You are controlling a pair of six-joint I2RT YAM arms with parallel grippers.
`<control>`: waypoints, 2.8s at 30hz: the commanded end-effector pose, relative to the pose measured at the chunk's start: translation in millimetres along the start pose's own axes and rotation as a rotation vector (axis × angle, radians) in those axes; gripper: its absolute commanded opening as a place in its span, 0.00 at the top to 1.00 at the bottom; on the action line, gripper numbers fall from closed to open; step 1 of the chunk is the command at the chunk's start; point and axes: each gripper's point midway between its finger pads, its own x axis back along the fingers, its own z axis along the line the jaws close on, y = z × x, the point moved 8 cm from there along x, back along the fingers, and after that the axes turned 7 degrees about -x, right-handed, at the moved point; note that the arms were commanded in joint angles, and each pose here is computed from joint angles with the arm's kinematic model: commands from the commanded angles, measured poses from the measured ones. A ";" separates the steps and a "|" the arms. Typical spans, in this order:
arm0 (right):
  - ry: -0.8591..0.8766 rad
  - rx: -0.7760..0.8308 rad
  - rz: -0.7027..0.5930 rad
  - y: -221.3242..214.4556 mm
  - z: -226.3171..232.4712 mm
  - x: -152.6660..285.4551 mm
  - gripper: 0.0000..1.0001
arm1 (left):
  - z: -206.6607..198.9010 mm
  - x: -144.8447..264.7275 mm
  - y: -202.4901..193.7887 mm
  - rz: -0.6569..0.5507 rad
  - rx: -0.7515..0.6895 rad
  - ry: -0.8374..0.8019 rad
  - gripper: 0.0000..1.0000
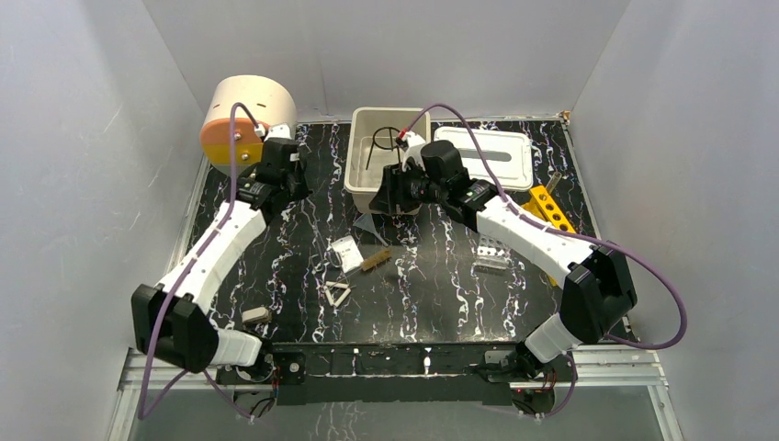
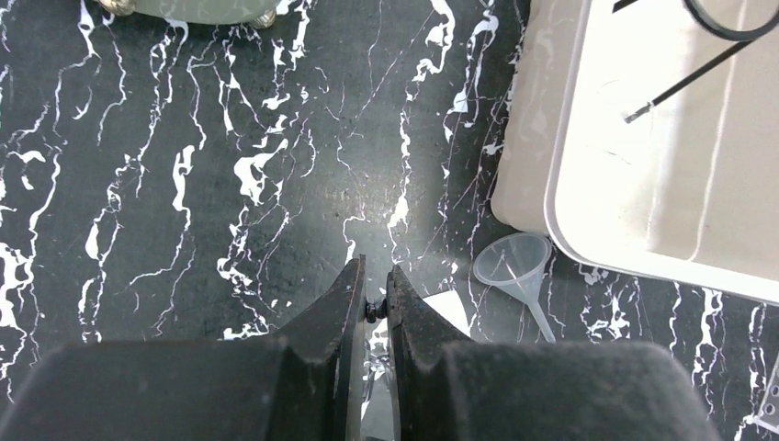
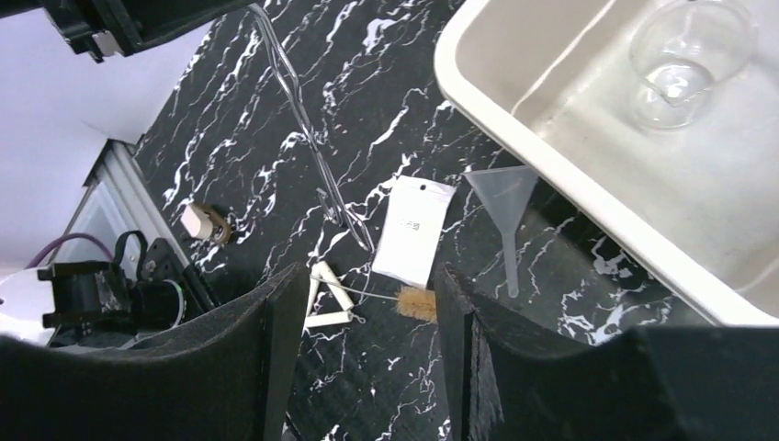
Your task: Organize the chemistry lab equipment
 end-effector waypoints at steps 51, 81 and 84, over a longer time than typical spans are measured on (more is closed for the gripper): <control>0.377 0.181 -0.096 17.7 87.0 -31.9 1.00 | -7.3 115.2 70.8 -0.157 0.224 -0.230 0.09; -0.771 -0.047 -0.271 140.3 -71.4 -27.1 1.00 | -5.9 99.8 44.4 -0.075 0.132 -0.237 0.02; -0.818 -0.056 -0.244 136.1 -83.3 -40.1 1.00 | -4.8 96.5 36.8 -0.051 0.130 -0.229 0.02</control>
